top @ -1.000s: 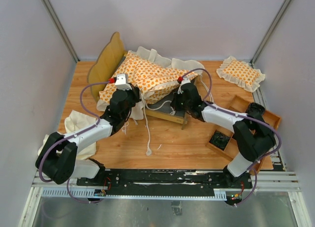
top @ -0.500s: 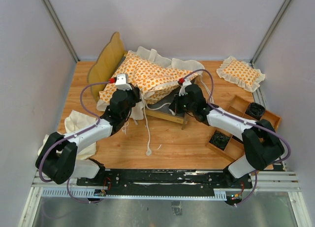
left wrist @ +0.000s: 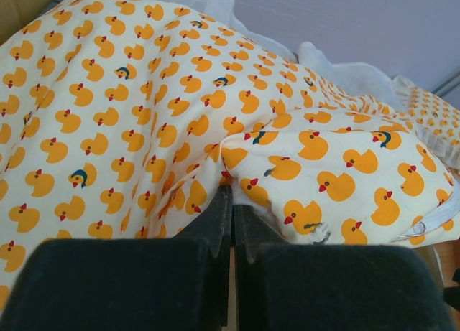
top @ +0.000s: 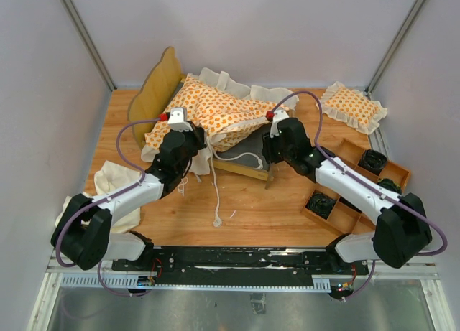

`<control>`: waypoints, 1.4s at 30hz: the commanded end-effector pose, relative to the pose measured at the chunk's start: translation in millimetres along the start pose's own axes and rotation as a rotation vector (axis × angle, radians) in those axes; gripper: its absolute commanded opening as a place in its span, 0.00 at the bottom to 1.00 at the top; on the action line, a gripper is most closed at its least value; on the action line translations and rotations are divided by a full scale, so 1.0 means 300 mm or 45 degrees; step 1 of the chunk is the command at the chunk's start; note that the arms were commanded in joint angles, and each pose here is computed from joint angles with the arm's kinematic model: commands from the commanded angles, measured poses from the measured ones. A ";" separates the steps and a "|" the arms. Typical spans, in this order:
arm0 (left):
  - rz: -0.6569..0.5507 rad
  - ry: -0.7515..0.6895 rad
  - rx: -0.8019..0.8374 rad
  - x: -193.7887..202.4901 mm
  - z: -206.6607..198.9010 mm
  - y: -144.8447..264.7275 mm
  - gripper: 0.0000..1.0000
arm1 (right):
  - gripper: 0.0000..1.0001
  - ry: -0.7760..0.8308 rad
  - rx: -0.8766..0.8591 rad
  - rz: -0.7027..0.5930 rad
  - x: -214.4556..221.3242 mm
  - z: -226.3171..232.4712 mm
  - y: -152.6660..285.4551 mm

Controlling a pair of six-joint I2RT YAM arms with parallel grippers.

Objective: Set up the pet bed
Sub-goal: Cross the ropes on the bed frame.

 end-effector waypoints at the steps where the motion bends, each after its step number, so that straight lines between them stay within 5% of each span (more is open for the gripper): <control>1: -0.015 0.023 0.001 -0.004 0.008 -0.005 0.00 | 0.35 -0.005 0.327 0.055 -0.004 -0.067 0.066; 7: -0.031 0.027 0.004 -0.015 0.006 -0.001 0.00 | 0.36 -0.031 0.541 0.008 -0.043 -0.116 0.083; 12: -0.037 0.033 0.027 -0.020 -0.001 0.000 0.00 | 0.37 0.294 -0.113 0.015 -0.095 0.015 0.048; 19: -0.024 0.043 0.052 -0.007 -0.004 -0.003 0.00 | 0.43 0.619 -0.379 0.244 0.003 0.023 0.014; 27: -0.009 0.074 0.061 -0.003 -0.005 -0.017 0.00 | 0.45 0.915 -0.414 0.286 0.006 -0.008 -0.047; 42: -0.011 0.075 0.057 -0.001 -0.003 -0.026 0.00 | 0.45 1.027 -0.415 0.664 0.077 -0.049 -0.122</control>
Point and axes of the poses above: each gripper's point midway between its finger pads, its own y axis back along the fingers, its own z axis along the line the jaws close on, x = y × z, the point moved 8 cm from there along y, back along the fingers, and after that the axes turned 1 degree about y, right-handed, at the moved point
